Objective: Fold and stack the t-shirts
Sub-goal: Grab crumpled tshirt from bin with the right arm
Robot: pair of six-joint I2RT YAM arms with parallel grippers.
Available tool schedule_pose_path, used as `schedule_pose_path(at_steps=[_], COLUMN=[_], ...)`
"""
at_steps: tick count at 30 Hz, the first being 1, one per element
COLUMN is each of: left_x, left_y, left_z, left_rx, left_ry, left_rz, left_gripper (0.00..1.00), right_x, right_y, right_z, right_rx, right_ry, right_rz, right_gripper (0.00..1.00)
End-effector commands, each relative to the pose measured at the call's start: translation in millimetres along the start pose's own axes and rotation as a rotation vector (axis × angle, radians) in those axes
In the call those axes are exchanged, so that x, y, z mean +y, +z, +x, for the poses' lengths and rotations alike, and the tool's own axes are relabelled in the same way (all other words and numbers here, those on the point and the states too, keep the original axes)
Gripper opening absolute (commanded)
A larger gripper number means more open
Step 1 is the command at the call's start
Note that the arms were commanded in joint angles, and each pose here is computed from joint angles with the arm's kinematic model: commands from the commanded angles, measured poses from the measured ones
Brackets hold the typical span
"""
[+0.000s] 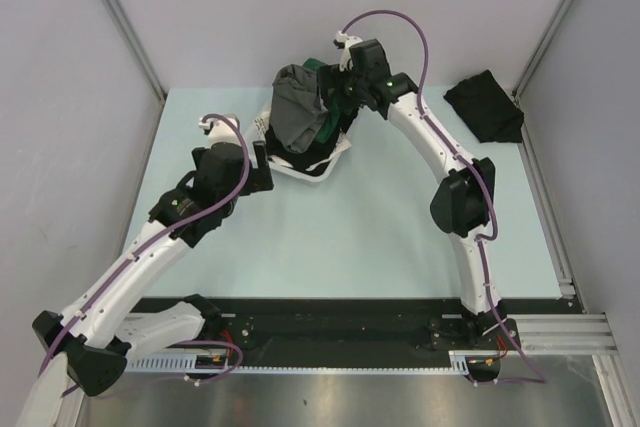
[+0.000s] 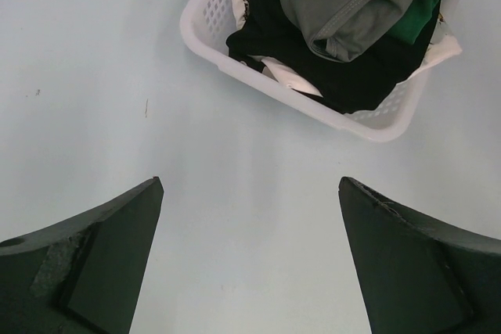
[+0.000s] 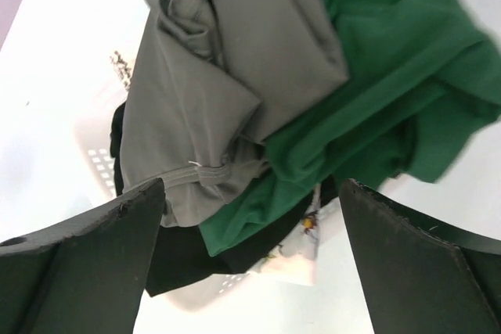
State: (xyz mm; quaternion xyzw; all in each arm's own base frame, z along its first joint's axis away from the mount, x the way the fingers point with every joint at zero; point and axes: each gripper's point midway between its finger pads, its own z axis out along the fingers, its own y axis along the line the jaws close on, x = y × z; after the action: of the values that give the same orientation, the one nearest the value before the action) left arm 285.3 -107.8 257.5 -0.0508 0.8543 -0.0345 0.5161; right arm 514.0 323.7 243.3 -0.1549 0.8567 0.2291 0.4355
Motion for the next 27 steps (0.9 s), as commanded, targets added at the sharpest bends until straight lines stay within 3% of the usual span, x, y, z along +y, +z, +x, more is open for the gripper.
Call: schedule_pose_path(at_steps=[1,13,27], left_x=[-2.4,-3.9,3.0], left_y=[-6.9,-6.1,-16.2], left_z=[-16.9,-18.1,-18.1], left_rx=[-0.032,-0.029,-0.034], left_ry=[-0.013,-0.024,-0.038], left_rz=[0.016,0.015,0.010], left_gripper=[0.99,1.00,1.00], right_x=[24.9,62.7,44.2], right_y=[-2.7,3.6,21.1], right_z=[-21.6,-5.8,22.4], right_rx=[-0.058,-0.027,0.055], right_ry=[0.020,-0.009,-0.004], right_rz=[-0.101,-0.217,-0.207], right_gripper=[0.96,0.85,0.63])
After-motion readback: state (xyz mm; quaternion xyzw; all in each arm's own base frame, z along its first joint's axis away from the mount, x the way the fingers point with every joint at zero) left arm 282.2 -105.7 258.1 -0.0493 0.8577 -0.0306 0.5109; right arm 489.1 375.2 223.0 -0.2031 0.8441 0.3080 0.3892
